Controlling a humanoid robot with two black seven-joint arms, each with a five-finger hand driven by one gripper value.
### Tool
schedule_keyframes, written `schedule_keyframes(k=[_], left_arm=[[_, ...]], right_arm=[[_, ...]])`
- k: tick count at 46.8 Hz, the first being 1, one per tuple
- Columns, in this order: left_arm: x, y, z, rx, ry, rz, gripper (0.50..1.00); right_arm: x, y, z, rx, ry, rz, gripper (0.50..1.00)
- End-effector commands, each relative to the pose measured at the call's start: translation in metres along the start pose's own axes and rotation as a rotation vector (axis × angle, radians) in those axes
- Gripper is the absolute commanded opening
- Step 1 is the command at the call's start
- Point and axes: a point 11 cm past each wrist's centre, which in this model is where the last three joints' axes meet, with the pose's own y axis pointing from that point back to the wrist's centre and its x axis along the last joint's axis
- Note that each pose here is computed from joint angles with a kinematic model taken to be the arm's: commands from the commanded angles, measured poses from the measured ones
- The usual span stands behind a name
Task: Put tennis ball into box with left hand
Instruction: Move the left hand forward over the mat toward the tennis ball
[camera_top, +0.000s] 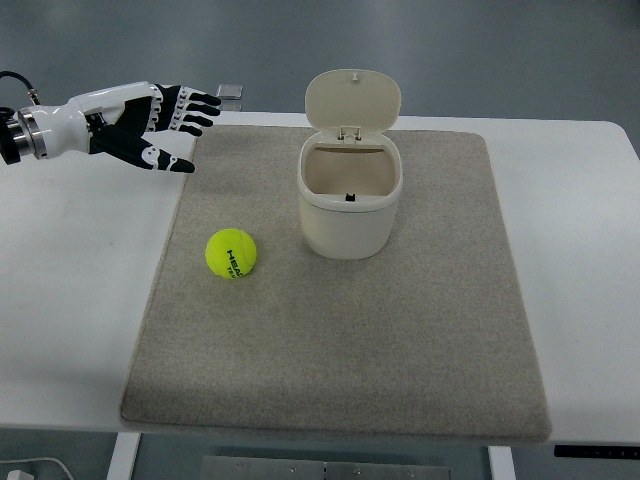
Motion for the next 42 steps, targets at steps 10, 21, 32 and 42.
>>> schedule_keyframes(k=[10,21,32,42], left_arm=[[-0.007,0.002,0.002,0.031,-0.080,-0.039,0.896],[-0.001,-0.004,0.000,0.034,-0.073,-0.021,0.906],[0.000,0.004,0.010,0.035,-0.118,-0.034,0.902],[-0.027,0.008,0.015,0.068,-0.250,-0.134,0.894]], right_arm=[[0.000,0.000,0.000,0.000,0.000,0.000,0.938],[0.000,0.000,0.000,0.000,0.000,0.000,0.938],[0.000,0.000,0.000,0.000,0.000,0.000,0.938],[0.000,0.000,0.000,0.000,0.000,0.000,0.938]])
